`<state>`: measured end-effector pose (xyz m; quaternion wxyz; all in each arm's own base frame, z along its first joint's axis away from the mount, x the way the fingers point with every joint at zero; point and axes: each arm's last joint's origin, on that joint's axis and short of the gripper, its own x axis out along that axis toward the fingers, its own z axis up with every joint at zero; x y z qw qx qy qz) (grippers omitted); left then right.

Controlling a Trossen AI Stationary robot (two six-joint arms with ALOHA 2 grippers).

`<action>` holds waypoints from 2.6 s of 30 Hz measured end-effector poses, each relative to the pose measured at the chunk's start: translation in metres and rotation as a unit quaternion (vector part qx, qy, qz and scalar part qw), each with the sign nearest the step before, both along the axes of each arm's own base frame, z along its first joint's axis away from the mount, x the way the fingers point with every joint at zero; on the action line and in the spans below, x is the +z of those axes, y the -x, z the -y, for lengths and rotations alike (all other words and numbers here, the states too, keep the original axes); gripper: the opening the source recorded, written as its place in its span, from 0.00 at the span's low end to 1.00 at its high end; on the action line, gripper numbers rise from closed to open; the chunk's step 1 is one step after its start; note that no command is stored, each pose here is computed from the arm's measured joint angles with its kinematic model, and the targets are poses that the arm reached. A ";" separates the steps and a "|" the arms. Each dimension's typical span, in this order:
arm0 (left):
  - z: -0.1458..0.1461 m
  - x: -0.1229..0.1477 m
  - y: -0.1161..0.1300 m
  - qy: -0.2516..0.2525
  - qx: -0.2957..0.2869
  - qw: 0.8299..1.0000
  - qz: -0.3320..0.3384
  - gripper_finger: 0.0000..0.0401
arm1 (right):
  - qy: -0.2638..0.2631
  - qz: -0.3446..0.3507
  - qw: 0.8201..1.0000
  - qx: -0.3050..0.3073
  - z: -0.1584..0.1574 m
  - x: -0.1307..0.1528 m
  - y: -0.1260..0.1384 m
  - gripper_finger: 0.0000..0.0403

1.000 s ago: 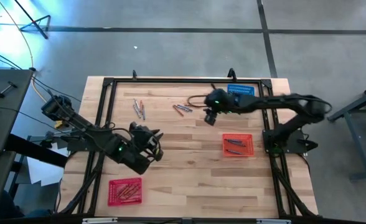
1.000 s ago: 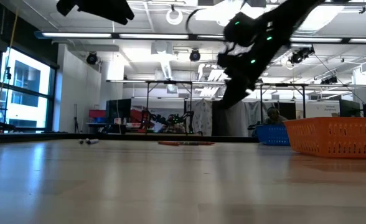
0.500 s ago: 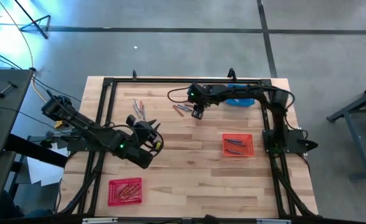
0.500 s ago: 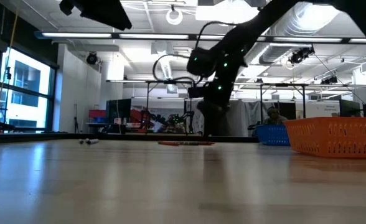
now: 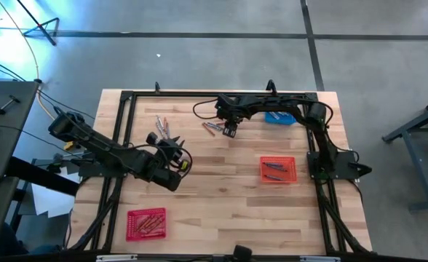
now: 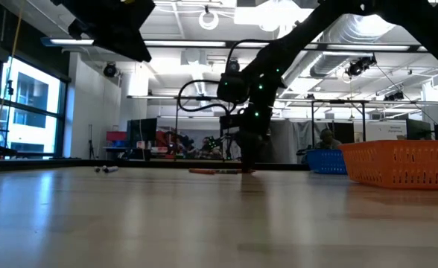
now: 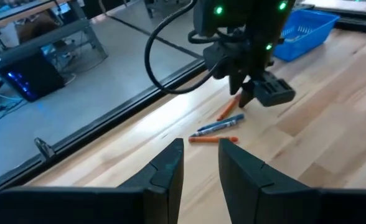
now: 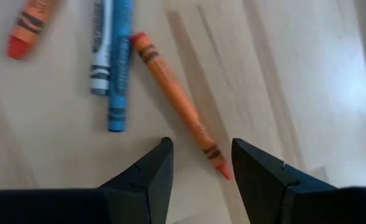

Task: Sort crayons
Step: Put the orange crayon into the red bin

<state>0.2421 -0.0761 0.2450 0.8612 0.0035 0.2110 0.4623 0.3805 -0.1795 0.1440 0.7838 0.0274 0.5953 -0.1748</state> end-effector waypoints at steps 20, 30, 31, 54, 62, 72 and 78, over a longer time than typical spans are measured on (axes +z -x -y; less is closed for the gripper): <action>-0.006 0.000 -0.003 0.003 0.012 1.000 0.006 0.21 | -0.036 0.003 0.999 0.013 -0.003 -0.001 0.001 0.09; -0.004 0.000 -0.004 0.012 0.009 1.000 0.015 0.21 | -0.038 -0.001 0.999 0.009 -0.004 0.002 0.003 0.00; -0.004 0.000 -0.004 0.013 0.009 1.000 0.015 0.21 | -0.040 -0.006 0.999 0.009 -0.004 0.002 0.004 0.00; -0.004 0.001 -0.006 0.016 0.010 0.999 0.027 0.21 | -0.027 0.056 0.997 0.036 -0.004 0.026 0.001 0.00; -0.004 0.001 -0.006 0.018 0.009 0.999 0.026 0.21 | -0.039 0.065 0.995 0.070 -0.003 0.024 -0.001 0.01; -0.004 0.001 -0.006 0.019 0.008 0.999 0.024 0.21 | -0.054 0.023 0.997 0.040 0.012 -0.001 0.006 0.25; -0.004 0.001 -0.006 0.015 0.005 1.000 0.018 0.21 | -0.044 0.031 0.997 0.055 0.013 -0.003 0.003 0.37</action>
